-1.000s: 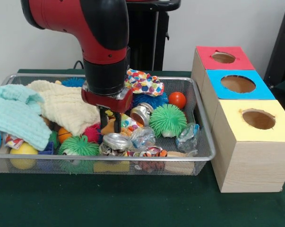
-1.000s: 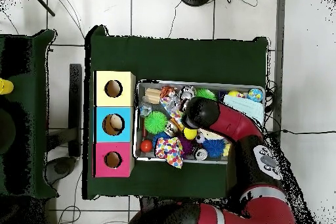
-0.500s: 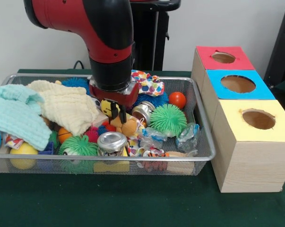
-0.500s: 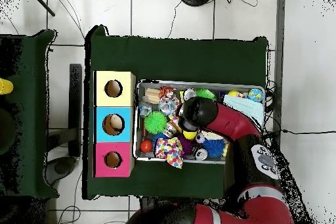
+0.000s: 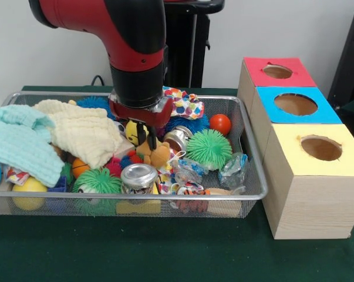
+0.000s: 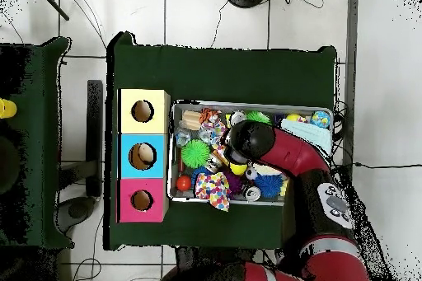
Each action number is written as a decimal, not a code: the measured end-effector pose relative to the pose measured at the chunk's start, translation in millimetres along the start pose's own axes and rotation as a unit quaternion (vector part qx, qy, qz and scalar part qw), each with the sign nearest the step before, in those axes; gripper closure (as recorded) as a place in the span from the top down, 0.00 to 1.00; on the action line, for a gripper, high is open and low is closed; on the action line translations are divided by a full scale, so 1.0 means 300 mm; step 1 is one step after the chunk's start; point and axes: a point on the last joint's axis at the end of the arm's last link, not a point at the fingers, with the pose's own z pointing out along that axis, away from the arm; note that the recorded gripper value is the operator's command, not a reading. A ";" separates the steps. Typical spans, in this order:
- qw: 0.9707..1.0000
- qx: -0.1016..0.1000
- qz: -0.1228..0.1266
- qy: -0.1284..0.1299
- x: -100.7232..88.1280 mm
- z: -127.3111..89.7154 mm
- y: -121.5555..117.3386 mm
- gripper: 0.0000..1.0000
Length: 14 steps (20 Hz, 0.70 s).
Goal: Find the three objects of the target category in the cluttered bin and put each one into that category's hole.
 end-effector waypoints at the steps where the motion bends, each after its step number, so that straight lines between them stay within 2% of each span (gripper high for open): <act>1: 1.000 0.000 0.000 0.001 0.001 -0.001 0.000 0.00; 6: 1.000 0.001 -0.001 0.007 0.007 -0.006 0.007 0.00; 10: 1.000 0.007 -0.009 0.011 0.020 -0.041 0.029 0.00; 14: 1.000 0.012 -0.022 0.001 0.032 -0.134 0.088 0.00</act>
